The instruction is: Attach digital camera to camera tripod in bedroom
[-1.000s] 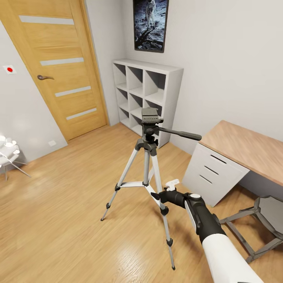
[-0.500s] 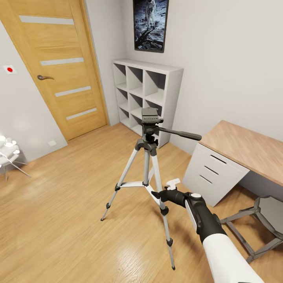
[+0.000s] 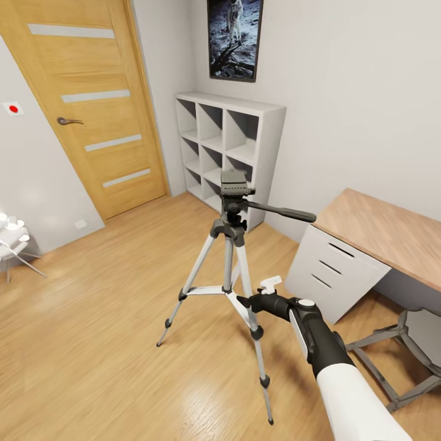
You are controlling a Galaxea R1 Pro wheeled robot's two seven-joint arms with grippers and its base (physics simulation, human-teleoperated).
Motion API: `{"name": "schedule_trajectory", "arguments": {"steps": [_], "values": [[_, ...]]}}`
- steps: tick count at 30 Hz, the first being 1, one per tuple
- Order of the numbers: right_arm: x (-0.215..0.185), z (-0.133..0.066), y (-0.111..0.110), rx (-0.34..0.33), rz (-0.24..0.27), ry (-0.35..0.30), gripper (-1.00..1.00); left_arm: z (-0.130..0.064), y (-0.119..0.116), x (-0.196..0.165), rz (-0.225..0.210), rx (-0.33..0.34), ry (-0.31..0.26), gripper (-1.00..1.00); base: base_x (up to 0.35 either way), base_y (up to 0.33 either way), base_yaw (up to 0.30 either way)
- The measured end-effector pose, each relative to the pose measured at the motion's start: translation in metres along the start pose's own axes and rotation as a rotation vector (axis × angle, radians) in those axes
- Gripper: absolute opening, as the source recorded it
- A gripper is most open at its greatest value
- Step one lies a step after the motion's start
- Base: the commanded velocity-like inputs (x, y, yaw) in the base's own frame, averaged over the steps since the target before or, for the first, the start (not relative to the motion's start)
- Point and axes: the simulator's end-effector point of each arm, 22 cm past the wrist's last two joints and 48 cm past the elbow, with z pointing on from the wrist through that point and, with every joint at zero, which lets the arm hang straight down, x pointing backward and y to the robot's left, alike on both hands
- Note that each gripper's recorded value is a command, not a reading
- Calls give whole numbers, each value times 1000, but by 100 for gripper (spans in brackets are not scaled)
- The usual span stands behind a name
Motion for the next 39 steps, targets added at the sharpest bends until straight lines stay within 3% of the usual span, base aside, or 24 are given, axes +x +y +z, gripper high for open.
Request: {"name": "schedule_trajectory", "arguments": {"steps": [23,24,39], "values": [[-1,1,2,-2,-7,3,100,0,-1,0,-1,0,1,-100,17,0,0],[-1,1,2,-2,-7,3,-100,0,-1,0,-1,0,1,-100,0,0,0],[-1,2,5,-6,-8,0,-100,0,-1,0,-2,0,0,-100,0,0,0]]}}
